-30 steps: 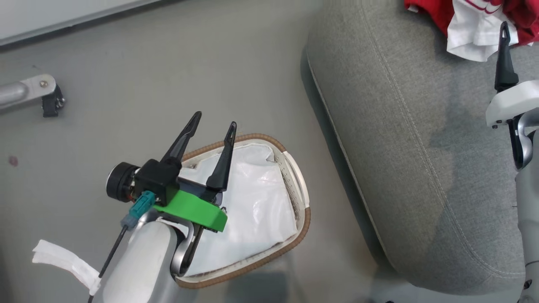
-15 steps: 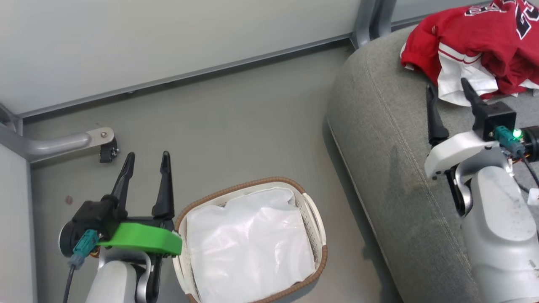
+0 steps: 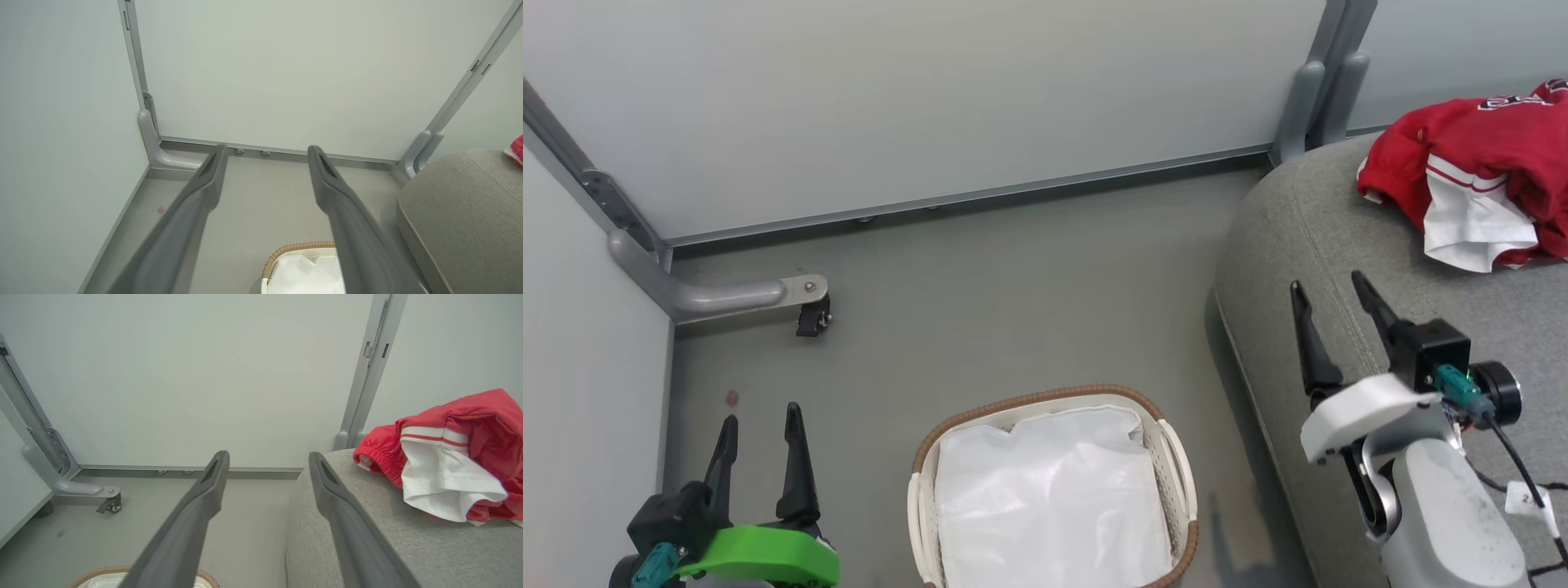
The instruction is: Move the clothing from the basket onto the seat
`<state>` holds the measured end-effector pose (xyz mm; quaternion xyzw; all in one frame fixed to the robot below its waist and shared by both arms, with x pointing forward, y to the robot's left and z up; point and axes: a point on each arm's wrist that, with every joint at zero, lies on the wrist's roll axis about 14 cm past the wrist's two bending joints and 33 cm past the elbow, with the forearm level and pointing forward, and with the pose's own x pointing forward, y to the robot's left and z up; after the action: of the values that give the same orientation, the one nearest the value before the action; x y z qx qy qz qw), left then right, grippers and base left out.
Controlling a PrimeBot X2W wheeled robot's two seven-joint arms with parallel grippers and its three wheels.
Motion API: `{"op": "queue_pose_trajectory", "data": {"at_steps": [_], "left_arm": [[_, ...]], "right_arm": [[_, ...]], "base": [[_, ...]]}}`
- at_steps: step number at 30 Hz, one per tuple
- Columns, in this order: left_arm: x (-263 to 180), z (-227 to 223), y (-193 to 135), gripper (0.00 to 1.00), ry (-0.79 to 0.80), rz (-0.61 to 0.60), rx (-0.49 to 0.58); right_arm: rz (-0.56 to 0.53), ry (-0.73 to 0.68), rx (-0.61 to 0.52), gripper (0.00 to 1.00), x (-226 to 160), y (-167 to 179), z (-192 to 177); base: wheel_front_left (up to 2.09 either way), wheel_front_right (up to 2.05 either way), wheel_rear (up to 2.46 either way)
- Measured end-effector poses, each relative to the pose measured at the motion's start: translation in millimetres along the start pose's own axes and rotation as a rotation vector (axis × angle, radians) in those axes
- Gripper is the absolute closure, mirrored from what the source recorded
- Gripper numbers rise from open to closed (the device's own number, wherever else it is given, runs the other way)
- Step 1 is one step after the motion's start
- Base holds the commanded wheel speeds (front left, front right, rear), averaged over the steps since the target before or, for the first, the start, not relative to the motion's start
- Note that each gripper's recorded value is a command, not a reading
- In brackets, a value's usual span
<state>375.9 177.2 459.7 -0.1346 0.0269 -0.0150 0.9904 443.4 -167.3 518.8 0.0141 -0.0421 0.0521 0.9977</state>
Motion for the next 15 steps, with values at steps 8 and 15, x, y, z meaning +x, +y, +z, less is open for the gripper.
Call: {"op": "queue_pose_trajectory", "data": {"at_steps": [8, 15], "left_arm": [[-16, 1, 3, 0.0, -0.008, 0.02, -0.041], [-20, -5, -11, 0.0, 0.01, -0.018, -0.062]], "right_arm": [[0.018, -0.028, 0.071, 0.0, -35, 13, 3], [0.001, -0.014, 0.104, 0.0, -55, 11, -2]], "base": [[0.0, 0.0, 0.0], [0.0, 0.0, 0.0]]}}
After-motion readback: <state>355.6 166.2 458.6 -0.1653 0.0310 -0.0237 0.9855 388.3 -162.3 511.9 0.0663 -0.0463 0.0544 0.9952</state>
